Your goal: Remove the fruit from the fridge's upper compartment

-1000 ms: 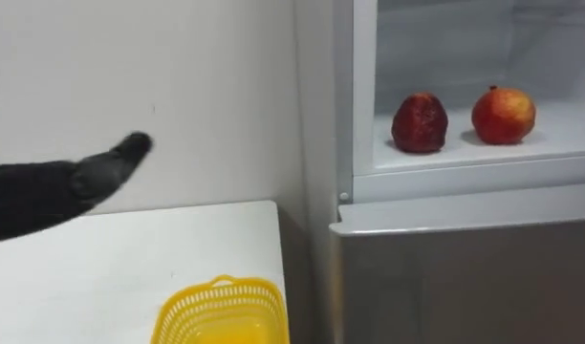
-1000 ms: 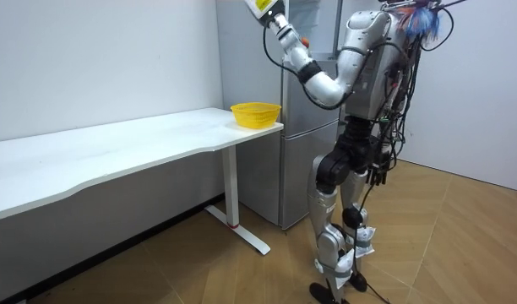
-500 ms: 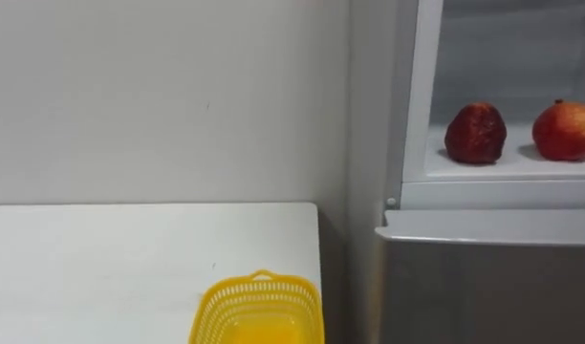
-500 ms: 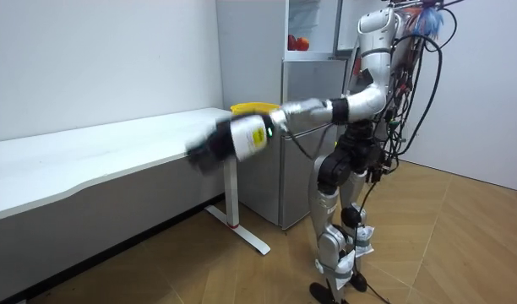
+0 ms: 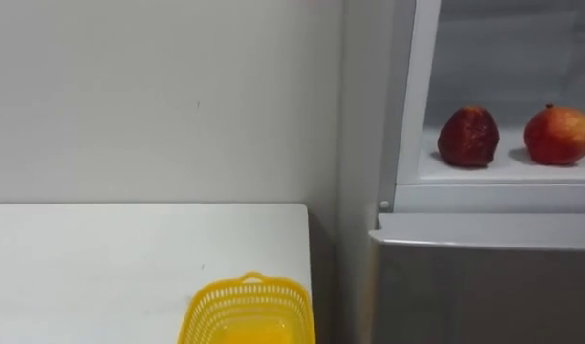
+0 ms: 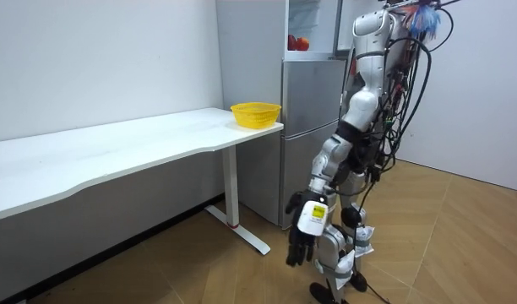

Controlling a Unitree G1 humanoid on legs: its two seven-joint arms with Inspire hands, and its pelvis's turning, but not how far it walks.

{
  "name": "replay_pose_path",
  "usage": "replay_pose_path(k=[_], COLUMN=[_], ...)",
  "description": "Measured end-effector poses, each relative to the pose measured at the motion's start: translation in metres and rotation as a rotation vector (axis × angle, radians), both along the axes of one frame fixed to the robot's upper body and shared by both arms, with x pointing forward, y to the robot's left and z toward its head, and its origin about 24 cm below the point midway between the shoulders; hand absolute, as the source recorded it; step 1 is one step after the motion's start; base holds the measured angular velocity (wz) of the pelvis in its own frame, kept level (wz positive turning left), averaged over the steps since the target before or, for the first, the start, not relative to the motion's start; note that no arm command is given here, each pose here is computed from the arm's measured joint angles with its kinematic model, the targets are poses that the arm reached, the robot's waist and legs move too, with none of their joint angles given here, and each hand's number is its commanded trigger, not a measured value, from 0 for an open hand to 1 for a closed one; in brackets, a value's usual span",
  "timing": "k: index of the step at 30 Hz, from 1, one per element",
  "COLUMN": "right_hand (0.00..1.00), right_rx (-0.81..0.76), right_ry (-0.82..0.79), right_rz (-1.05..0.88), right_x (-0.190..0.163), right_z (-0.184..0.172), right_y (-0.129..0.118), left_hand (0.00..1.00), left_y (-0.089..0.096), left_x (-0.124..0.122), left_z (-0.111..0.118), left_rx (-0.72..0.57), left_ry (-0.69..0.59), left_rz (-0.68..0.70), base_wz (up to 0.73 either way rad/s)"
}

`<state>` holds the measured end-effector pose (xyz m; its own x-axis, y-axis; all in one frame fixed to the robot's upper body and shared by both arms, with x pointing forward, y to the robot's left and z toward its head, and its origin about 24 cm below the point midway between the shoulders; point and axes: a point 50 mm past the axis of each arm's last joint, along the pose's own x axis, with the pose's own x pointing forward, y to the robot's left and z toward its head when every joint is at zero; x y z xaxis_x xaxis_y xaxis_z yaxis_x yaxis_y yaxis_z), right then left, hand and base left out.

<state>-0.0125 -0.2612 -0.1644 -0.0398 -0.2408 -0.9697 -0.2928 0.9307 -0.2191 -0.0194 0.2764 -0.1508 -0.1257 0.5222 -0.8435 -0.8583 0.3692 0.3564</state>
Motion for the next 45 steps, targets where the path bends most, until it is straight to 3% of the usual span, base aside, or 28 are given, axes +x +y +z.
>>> replay_pose_path(k=[4, 10, 12, 15, 22, 37, 45], right_hand=[0.00, 0.00, 0.00, 0.00, 0.00, 0.00, 0.00], right_rx=[0.006, 0.029, 0.031, 0.043, 0.067, 0.025, -0.104], right_ry=[-0.003, 0.037, 0.053, 0.064, 0.040, -0.065, -0.355], right_rz=[0.002, 0.017, 0.036, 0.063, 0.078, 0.114, 0.082], right_x=[0.002, -0.002, -0.002, 0.000, 0.006, 0.030, 0.076], right_z=[0.000, -0.001, -0.002, -0.003, -0.005, -0.006, 0.007], right_y=[0.000, 0.004, 0.006, 0.011, 0.020, 0.021, 0.013], left_hand=[0.00, 0.00, 0.00, 0.00, 0.00, 0.00, 0.00], left_y=[-0.009, -0.022, -0.029, -0.036, -0.047, -0.041, -0.042], left_x=[-0.008, 0.004, 0.014, 0.037, 0.071, 0.059, 0.062], left_z=[-0.005, -0.010, -0.013, -0.014, -0.013, -0.013, -0.013], left_rx=[-0.057, -0.109, -0.120, -0.118, -0.131, -0.186, -0.175], left_ry=[0.072, 0.216, 0.290, 0.281, 0.172, 0.186, 0.159], left_rz=[-0.143, -0.659, -0.919, -1.084, -1.218, -1.232, -1.241], base_wz=[0.01, 0.00, 0.00, 0.00, -0.09, -0.03, -0.07])
